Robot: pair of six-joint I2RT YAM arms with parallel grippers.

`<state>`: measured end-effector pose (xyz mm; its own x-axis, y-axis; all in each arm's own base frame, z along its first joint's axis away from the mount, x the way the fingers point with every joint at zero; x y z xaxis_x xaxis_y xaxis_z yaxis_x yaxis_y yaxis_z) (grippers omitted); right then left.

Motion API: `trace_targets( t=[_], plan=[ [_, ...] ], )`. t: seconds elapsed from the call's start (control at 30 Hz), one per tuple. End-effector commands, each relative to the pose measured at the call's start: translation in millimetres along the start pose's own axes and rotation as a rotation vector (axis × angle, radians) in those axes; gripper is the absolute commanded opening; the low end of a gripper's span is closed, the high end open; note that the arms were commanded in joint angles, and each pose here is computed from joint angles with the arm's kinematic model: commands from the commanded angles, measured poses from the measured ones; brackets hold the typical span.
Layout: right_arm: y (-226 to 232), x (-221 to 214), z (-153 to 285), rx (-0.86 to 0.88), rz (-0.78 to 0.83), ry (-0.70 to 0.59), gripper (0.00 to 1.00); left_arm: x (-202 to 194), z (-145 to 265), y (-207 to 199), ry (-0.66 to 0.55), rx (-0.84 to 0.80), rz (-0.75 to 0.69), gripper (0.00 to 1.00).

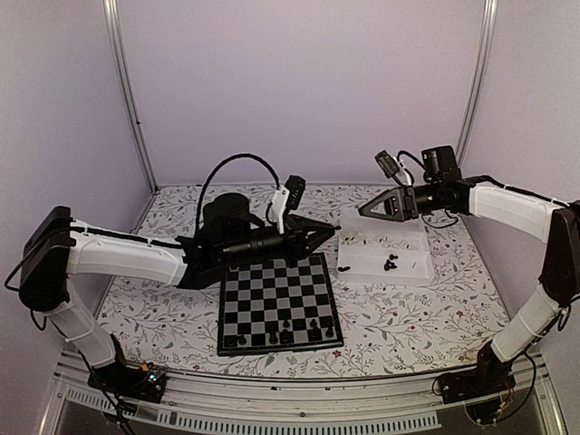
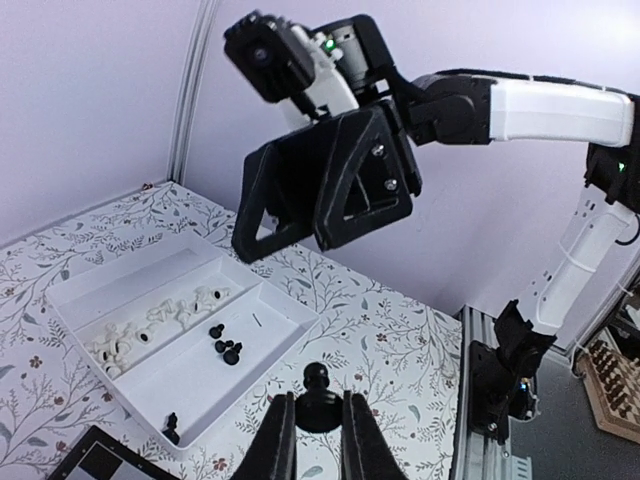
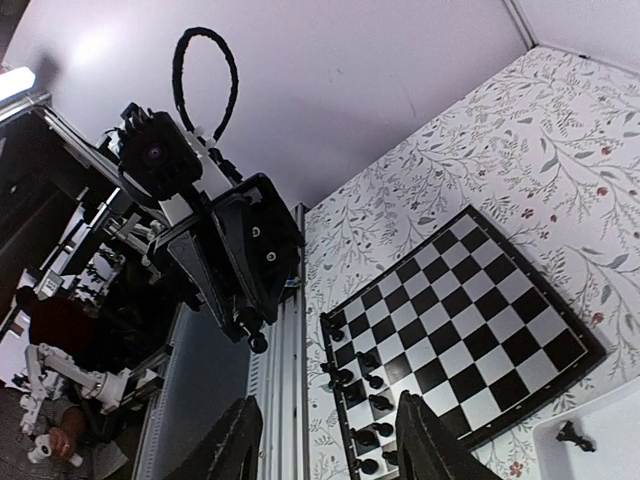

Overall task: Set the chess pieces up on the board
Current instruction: Place the chess piece on the chessboard.

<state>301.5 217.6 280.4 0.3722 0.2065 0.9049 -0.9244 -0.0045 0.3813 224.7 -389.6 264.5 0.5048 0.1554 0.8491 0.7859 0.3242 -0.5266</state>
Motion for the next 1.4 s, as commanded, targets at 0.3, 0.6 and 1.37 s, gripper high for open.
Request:
trace_targets(
  t=[0.3, 0.6, 1.37],
  plan=[
    [12.4, 0.8, -18.4, 0.244, -0.202, -0.033, 0.41, 15.7, -38.1, -15.1, -0.062, -0.040, -0.094, 0.04],
    [14.9, 1.8, -17.9, 0.259, -0.193, -0.033, 0.26, 14.1, -49.7, -12.7, -0.058, -0.043, -0.080, 0.04],
    [14.2, 2.4, -18.4, 0.240, -0.179, -0.038, 0.01, 11.1, -59.0, -1.7, -0.085, 0.000, -0.055, 0.04]
  ],
)
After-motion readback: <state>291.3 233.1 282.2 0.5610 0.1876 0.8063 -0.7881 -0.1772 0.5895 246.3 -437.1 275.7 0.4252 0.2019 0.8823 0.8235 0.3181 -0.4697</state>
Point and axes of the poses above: each gripper's point midway between its finger pads, its own z axis back along the fingers, its own y axis along the line the jaws close on, x = y × z, the point moved 6 cm from there along z, back along the fingers, and after that the axes turned 14 degrees about z, right-handed, at the moved point
